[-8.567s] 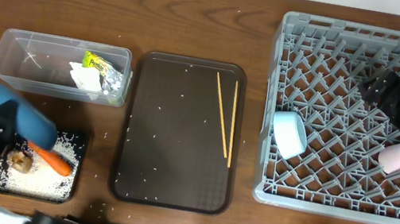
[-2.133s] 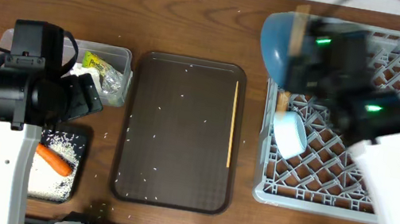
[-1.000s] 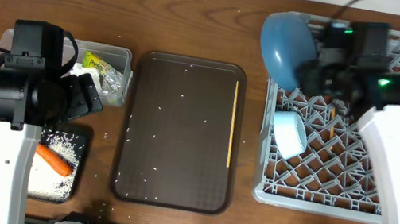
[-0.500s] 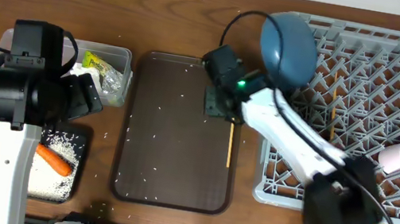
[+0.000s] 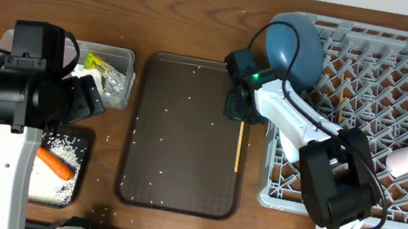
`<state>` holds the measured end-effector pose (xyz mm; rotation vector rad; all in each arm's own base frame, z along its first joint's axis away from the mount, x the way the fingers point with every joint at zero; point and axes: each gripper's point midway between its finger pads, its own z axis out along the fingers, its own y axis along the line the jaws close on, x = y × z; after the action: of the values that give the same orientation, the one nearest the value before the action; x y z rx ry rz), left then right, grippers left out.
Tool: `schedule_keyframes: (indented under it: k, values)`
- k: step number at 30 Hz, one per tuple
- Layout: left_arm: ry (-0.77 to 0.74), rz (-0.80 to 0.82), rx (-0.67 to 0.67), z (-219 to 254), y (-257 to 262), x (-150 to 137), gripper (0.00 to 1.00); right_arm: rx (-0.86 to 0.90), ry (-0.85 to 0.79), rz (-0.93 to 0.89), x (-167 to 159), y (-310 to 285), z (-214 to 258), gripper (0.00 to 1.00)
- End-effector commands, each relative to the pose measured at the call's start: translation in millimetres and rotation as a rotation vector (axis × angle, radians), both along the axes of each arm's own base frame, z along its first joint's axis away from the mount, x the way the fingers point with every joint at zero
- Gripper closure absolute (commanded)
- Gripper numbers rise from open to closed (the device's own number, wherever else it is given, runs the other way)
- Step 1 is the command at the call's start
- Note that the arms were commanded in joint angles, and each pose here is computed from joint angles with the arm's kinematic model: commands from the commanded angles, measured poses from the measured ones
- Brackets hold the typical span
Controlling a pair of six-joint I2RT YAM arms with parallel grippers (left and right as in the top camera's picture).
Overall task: Sort waste into correct bins and load items into the dishwasher rack
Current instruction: 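Grasp the second chopstick on the brown tray with the right gripper, then place the second chopstick into the dish rack with the right gripper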
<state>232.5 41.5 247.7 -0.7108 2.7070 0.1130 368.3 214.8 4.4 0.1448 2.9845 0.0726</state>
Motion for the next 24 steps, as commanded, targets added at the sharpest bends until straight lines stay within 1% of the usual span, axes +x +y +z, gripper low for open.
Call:
schedule_keyframes:
  k: [1, 4, 8, 10, 12, 16, 19, 21, 24]
  values:
    - [-0.005, 0.019, 0.004, 0.8, 2.2, -0.7, 0.02, 0.000, 0.048, 0.034, -9.5, 5.2, -15.1, 0.84]
    - [-0.005, 0.019, 0.004, 0.9, 2.2, -0.8, 0.02, -0.005, 0.027, 0.085, -9.7, 12.8, -14.3, 0.98]
    - [-0.005, 0.019, 0.004, 0.8, 2.2, -0.7, 0.02, 0.008, -0.026, 0.181, 0.0, 25.9, 1.9, 0.99]
    - [-0.005, 0.019, 0.004, 0.9, 2.2, -0.8, 0.02, 0.030, -0.062, 0.212, 7.0, 31.2, 24.7, 0.99]
    - [-0.005, 0.018, 0.004, 0.9, 2.2, -0.8, 0.02, 0.068, -0.118, 0.273, 14.0, 38.4, 59.5, 0.99]
    - [-0.005, 0.019, 0.004, 0.9, 2.2, -0.8, 0.02, 0.134, -0.264, 0.394, 21.0, 42.2, 141.4, 0.99]
    - [-0.005, 0.019, 0.004, 0.9, 2.2, -0.8, 0.02, 0.138, -0.387, 0.400, 25.6, 19.3, 199.8, 0.99]
    - [-0.005, 0.019, 0.004, 0.9, 2.2, -0.8, 0.02, 0.125, -0.453, 0.364, 29.4, -11.9, 230.9, 0.99]
    - [-0.005, 0.019, 0.004, 0.9, 2.2, -0.8, 0.02, 0.086, -0.501, 0.263, 36.2, -72.0, 257.0, 0.99]
